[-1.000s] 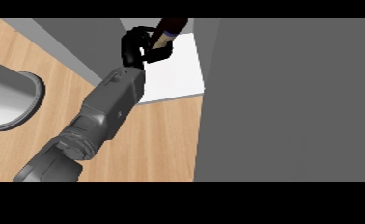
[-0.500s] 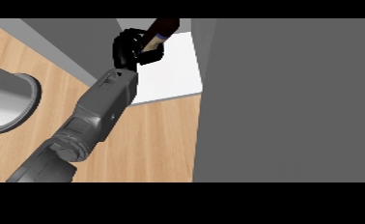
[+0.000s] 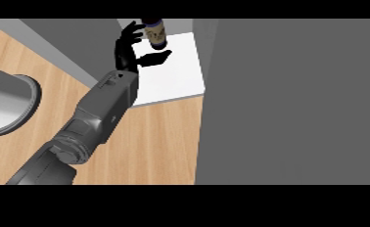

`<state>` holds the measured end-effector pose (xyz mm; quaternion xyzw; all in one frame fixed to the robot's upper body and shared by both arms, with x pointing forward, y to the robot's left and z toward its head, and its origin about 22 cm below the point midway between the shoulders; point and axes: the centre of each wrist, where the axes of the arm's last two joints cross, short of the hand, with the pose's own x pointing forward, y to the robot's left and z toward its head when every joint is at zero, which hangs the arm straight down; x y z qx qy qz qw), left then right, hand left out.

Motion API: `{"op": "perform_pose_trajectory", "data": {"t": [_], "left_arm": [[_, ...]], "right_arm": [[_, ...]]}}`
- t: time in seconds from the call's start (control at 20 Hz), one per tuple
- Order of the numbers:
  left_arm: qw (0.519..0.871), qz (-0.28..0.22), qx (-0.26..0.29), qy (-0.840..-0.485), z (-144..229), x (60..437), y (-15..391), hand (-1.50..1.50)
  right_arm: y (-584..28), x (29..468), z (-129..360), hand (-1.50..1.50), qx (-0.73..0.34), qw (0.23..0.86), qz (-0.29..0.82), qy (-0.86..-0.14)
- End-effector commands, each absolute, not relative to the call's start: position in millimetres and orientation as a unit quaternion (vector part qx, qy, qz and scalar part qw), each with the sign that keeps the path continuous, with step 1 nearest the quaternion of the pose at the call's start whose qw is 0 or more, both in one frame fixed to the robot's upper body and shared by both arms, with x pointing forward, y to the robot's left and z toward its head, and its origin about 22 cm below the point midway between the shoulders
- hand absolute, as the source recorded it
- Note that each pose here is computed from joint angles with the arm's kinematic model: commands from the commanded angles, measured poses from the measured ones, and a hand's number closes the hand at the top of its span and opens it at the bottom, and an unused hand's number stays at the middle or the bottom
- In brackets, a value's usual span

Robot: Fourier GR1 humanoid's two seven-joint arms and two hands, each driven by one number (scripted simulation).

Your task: Pick up the wine, place it into the cabinet and close the cabinet

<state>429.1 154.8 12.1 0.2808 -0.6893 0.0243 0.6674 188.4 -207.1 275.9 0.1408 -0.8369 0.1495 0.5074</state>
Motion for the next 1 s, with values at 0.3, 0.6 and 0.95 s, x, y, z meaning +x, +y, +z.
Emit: {"op": "perform_pose_trajectory", "data": {"t": [0.3,0.6,0.95], "left_arm": [[0.658,0.009,0.303,-0.69,8.5,428.5,195.3,-1.5],[0.648,-0.055,0.234,-0.723,23.0,436.0,192.8,-1.5],[0.614,-0.018,0.026,-0.788,36.8,439.3,156.5,-1.5]], "right_arm": [[-208.4,180.6,279.2,-1.5,0.139,0.5,0.16,-0.84],[-205.9,182.5,280.4,-1.5,0.153,0.496,0.15,-0.842],[-214.5,176.2,274.4,-1.5,0.137,0.517,0.136,-0.834]]}}
